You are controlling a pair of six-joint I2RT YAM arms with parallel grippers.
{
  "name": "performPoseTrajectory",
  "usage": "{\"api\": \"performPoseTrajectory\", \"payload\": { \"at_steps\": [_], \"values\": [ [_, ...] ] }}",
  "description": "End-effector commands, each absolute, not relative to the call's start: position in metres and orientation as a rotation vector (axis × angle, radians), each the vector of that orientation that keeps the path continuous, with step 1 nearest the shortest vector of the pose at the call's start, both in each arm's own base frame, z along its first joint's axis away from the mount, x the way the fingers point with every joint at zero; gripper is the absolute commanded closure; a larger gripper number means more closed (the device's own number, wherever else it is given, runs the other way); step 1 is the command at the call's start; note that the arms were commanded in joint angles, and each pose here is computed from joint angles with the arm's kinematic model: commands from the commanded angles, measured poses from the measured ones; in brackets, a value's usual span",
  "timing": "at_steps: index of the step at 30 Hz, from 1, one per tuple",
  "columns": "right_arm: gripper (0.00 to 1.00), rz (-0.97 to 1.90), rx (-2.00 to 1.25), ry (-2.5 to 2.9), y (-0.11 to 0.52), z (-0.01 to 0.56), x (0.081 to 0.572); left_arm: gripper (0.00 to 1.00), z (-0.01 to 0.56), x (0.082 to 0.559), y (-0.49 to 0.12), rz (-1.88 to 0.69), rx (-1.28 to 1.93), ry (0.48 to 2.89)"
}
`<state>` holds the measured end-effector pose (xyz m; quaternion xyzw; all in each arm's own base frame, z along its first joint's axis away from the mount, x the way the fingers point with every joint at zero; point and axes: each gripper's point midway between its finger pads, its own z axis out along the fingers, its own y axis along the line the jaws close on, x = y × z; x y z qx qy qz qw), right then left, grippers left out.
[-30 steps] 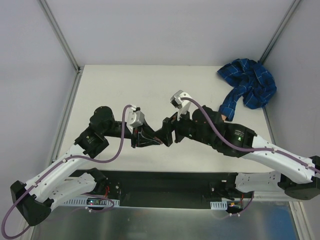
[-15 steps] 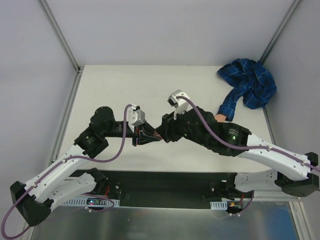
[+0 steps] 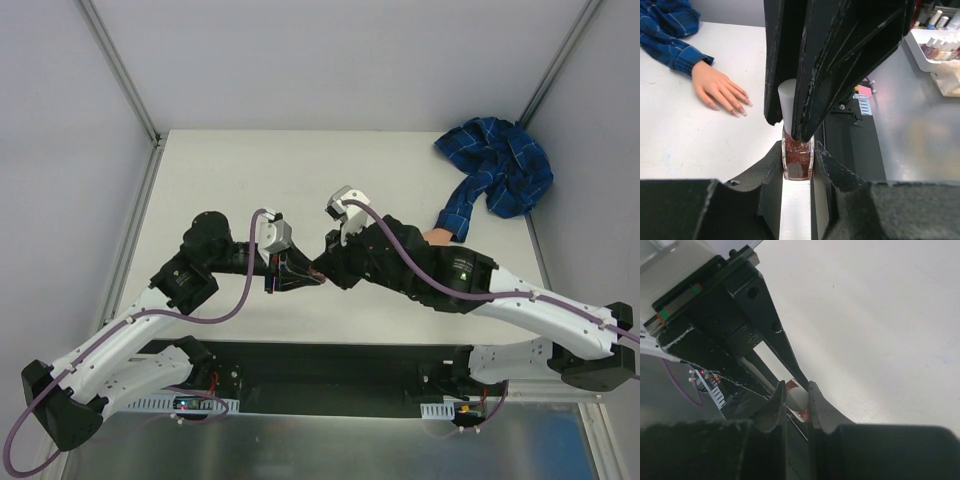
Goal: Paint the nails
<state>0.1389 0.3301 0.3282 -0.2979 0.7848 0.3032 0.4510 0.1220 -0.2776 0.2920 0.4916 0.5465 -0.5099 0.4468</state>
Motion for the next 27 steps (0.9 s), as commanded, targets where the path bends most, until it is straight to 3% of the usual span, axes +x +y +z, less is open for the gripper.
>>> {"api": "performPoseTrajectory", "payload": {
  "at_steps": [1,27],
  "values": [
    [0.99,0.807,-0.766,1.833,0.318,0.356,0.138,1.00,0.315,0.096,-0.281,-1.389,1.334,1.213],
    [0.99,0.878,-0.830,1.779,0.315,0.365,0.123,1.00,0.308,0.108,-0.284,-1.365,1.285,1.289]
  ]
}}
